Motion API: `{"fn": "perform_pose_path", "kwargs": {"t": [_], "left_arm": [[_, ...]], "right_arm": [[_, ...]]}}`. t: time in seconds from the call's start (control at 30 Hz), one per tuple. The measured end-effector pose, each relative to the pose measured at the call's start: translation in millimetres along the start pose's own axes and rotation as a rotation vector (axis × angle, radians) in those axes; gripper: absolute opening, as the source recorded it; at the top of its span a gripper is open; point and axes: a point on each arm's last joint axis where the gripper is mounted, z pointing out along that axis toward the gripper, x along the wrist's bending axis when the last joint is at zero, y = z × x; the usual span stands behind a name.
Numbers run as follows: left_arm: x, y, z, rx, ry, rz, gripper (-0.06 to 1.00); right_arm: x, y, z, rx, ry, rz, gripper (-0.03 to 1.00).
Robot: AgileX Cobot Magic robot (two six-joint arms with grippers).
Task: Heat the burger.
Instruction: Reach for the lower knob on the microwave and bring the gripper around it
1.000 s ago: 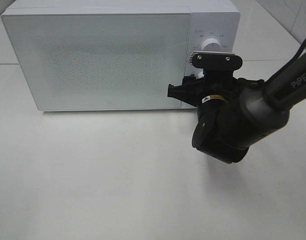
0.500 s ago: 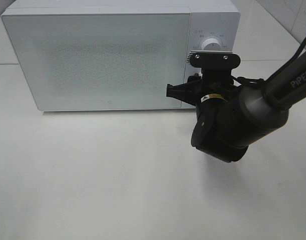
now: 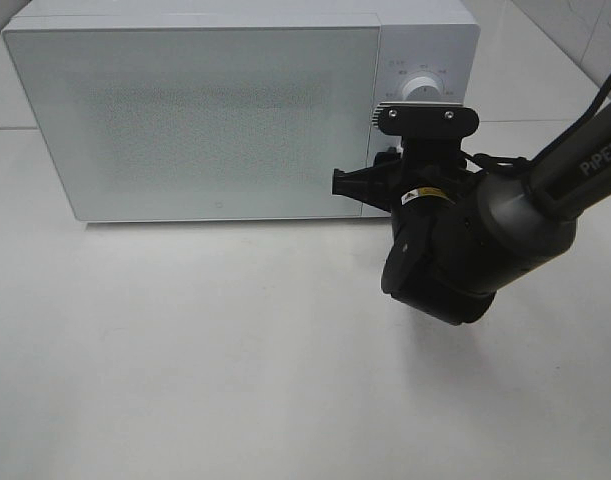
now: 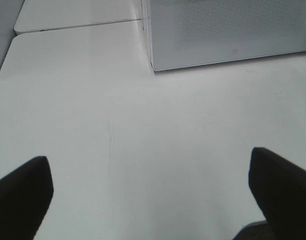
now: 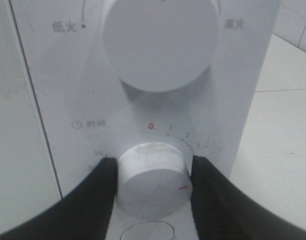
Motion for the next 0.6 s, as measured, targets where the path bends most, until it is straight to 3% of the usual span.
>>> {"fn": "perform_pose_path", "kwargs": {"t": [0.23, 0.6], "left_arm": [[0.0, 0.0, 0.0, 0.000, 0.000, 0.000, 0.99], [0.0, 0.0, 0.0, 0.000, 0.000, 0.000, 0.99]], "right_arm": [[0.1, 0.1, 0.0, -0.001, 0.002, 0.017, 0.46], [1.1, 0.5, 0.0, -0.004, 0.013, 0.172, 0.46]]}}
